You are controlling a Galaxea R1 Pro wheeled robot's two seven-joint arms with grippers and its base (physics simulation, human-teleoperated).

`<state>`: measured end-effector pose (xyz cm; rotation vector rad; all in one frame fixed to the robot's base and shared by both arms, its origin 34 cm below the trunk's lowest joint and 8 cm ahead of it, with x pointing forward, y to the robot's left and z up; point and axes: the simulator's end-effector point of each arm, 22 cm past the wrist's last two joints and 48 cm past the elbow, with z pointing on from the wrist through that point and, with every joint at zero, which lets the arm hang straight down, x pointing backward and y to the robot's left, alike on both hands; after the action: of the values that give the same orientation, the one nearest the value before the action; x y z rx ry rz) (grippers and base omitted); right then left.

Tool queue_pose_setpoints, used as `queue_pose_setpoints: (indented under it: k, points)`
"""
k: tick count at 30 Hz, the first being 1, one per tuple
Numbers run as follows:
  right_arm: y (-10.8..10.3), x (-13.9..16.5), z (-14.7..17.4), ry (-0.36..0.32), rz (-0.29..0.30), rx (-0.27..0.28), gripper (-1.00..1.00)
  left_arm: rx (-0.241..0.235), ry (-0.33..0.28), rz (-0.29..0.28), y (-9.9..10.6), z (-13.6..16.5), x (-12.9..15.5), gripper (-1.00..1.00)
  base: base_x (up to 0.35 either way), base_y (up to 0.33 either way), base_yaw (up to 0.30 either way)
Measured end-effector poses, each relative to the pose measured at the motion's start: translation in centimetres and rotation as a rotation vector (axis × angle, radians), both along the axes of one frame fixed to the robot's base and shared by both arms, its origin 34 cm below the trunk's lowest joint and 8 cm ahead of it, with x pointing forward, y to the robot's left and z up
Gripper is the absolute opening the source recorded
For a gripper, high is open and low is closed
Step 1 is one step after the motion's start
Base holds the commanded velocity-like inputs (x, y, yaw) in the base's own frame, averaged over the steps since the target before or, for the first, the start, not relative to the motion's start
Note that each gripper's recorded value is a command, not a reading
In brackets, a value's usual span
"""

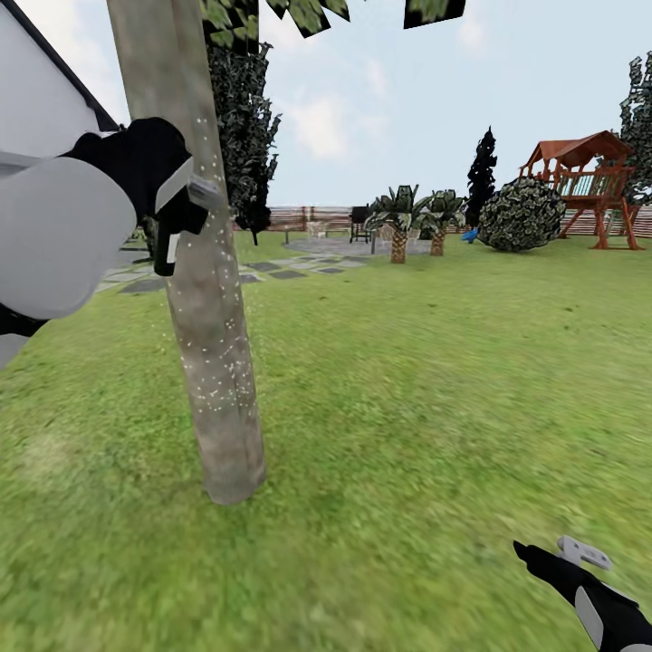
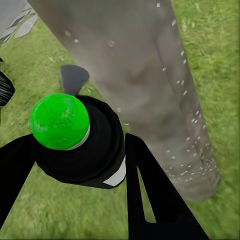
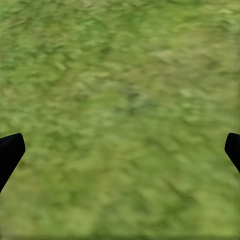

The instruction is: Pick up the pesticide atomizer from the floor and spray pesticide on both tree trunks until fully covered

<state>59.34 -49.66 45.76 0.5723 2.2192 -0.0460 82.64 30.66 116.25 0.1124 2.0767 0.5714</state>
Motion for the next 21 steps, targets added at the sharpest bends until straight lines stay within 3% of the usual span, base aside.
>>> queue_pose_setpoints:
  k: [4, 9, 16, 21]
  points:
    - [0.0, 0.0, 0.0, 0.000, 0.000, 0.000, 1.00, -0.002, 0.023, -0.001, 0.0, -1.5, 0.3, -1.00, 0.000, 0.000, 0.000]
    - [0.0, 0.0, 0.0, 0.001, 0.000, 0.000, 1.00, -0.008, 0.107, -0.003, 0.1, -7.7, 1.2, -1.00, 0.000, 0.000, 0.000]
    - [0.0, 0.0, 0.0, 0.000, 0.000, 0.000, 1.00, -0.013, 0.191, 0.031, 2.8, -14.1, 1.3, -1.00, 0.000, 0.000, 0.000]
    - [0.0, 0.0, 0.0, 0.000, 0.000, 0.000, 1.00, -0.020, 0.262, 0.029, 3.0, -19.8, 1.2, -1.00, 0.000, 0.000, 0.000]
